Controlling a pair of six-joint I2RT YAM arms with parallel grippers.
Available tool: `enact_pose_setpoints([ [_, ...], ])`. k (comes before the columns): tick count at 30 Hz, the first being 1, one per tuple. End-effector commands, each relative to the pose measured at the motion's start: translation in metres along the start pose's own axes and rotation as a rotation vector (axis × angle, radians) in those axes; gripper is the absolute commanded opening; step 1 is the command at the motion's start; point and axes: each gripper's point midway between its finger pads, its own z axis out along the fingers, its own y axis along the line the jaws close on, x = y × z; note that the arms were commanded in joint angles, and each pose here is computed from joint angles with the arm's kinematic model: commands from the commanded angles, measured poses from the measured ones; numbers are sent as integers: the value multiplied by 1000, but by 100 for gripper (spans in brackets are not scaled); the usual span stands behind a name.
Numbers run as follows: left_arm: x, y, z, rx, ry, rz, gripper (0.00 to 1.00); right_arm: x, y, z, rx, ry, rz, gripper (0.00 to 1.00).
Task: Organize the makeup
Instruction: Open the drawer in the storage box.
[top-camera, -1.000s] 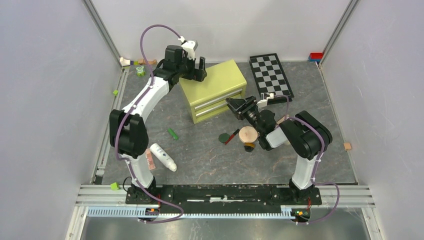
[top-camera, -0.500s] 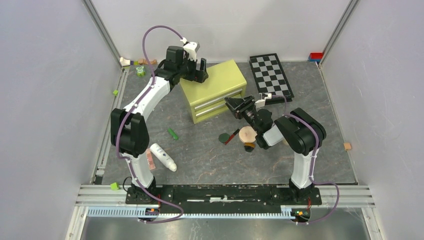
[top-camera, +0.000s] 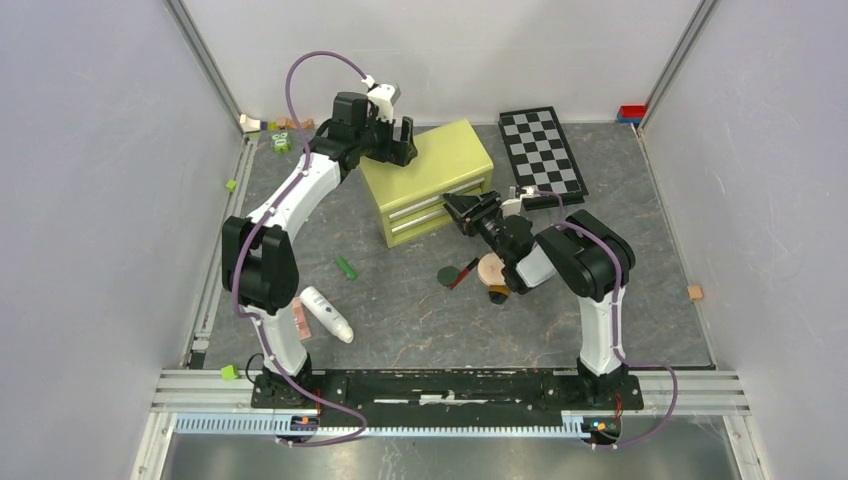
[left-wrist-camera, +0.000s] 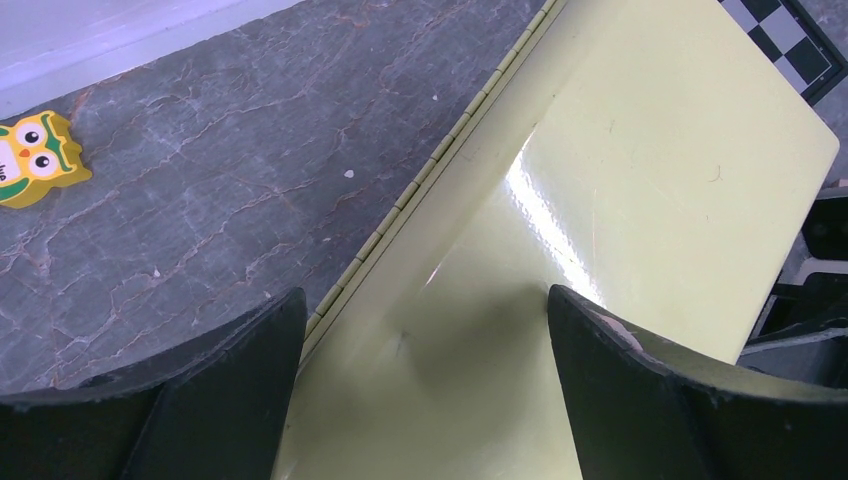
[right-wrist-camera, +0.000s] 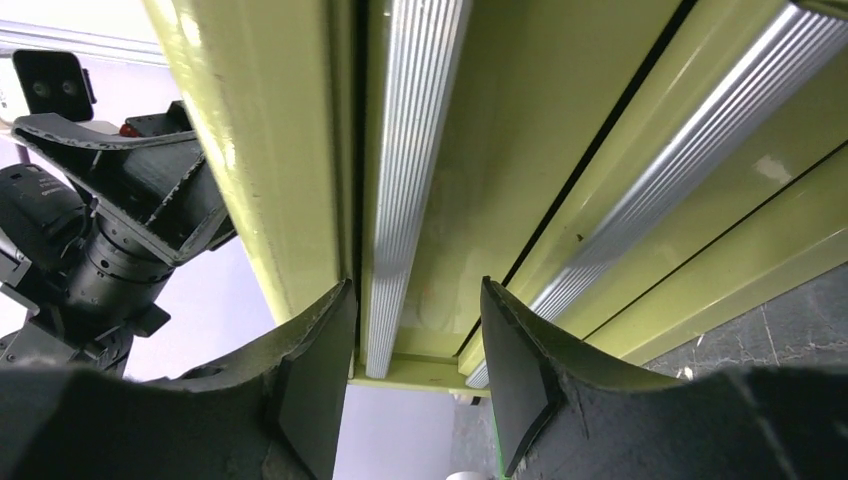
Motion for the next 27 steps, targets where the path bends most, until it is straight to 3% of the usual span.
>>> enact_pose_setpoints([
  [1, 18, 5, 6, 0, 69, 60, 95, -2, 11, 13, -42, -23, 13, 55],
  [13, 26, -6, 11, 19, 97, 104, 95, -1, 20, 20, -92, -27, 38, 47],
  [22, 32, -5, 17, 3, 120, 113, 95, -12, 22, 7, -112, -96, 80, 20],
  [27, 35, -3, 21, 1, 145, 97, 95, -13, 18, -6, -95, -104, 80, 11],
])
